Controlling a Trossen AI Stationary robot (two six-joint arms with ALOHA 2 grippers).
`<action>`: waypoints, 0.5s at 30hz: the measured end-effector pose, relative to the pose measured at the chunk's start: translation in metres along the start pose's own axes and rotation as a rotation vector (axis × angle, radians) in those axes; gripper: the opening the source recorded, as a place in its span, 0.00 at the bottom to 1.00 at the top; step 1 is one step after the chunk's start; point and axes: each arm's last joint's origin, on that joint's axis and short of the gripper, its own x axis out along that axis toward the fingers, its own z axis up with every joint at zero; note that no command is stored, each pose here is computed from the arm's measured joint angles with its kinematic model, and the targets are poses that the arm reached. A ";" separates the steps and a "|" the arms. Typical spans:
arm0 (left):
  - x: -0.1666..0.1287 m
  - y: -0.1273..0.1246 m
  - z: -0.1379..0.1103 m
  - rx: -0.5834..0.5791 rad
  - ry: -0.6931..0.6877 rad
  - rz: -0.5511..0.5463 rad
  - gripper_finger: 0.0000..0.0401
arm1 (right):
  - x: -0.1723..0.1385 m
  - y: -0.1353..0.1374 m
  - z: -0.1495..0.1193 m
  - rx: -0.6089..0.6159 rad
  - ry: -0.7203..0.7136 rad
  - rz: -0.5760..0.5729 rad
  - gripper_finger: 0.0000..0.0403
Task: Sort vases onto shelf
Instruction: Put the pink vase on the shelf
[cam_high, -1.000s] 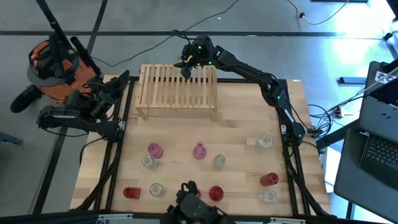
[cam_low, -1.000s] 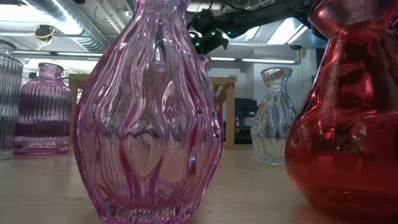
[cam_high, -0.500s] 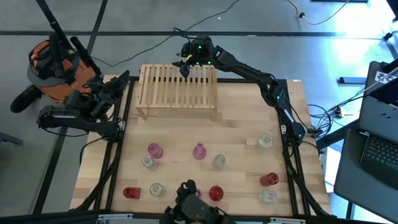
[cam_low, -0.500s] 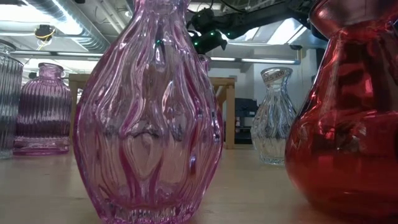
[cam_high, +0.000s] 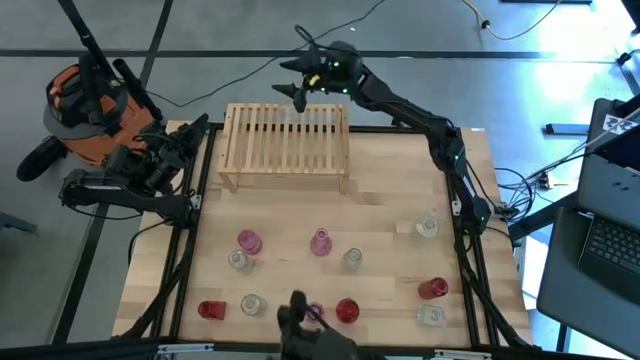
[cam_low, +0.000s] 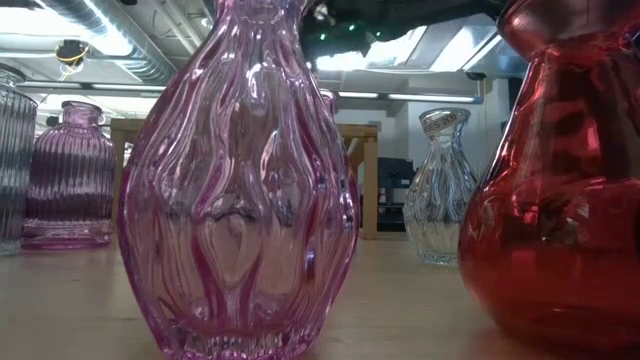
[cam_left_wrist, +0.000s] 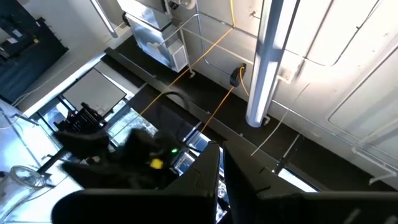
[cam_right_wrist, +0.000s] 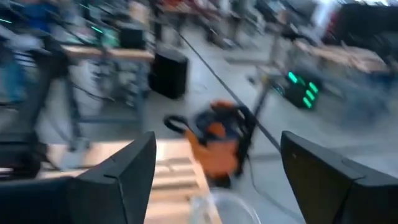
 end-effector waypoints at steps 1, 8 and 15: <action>0.000 0.000 0.000 0.000 0.001 -0.003 0.04 | -0.005 0.002 0.009 -0.020 -0.036 0.050 0.72; 0.000 0.000 0.000 0.003 0.007 -0.009 0.04 | -0.050 0.044 0.065 -0.030 -0.120 0.631 0.67; 0.000 0.003 -0.008 0.044 0.074 0.017 0.04 | -0.102 0.116 0.081 -0.116 0.159 0.790 0.62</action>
